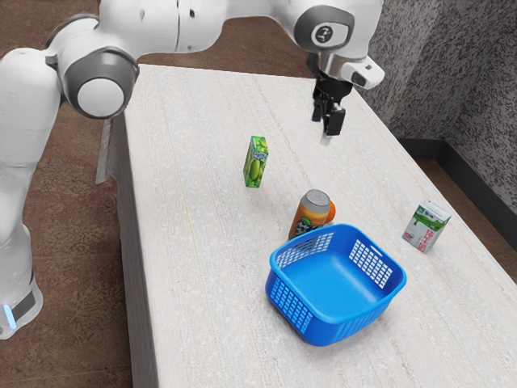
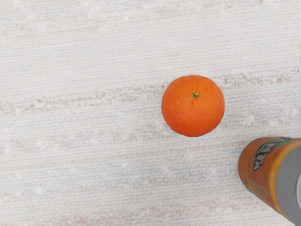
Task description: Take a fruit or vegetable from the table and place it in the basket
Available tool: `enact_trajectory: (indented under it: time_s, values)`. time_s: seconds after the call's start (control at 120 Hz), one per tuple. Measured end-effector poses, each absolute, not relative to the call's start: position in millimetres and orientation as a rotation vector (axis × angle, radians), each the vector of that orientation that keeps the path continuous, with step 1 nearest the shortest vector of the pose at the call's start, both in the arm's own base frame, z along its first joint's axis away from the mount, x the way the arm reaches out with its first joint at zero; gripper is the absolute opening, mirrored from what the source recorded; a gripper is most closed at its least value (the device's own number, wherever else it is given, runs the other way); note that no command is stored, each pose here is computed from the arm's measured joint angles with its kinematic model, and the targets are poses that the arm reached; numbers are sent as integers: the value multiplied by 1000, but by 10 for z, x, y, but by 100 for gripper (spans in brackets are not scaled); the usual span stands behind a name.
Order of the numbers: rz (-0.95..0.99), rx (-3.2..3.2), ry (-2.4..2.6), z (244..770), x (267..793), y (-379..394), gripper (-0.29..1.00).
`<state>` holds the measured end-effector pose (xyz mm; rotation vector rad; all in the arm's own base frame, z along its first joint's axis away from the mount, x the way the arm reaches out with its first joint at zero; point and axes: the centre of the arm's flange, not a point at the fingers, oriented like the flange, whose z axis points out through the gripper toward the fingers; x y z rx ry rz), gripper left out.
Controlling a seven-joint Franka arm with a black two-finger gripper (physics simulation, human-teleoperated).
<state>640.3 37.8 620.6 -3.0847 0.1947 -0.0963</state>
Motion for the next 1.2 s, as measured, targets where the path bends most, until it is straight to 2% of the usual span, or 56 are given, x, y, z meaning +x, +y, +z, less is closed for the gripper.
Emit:
enact_trajectory:
  time_s: [0.075,0.358,1.2]
  values:
    - [-87,-3086,242,6050,6632,281,70]
    - [58,-3116,336,5380,6912,310,70]
    - [167,-3272,471,4713,6850,437,70]
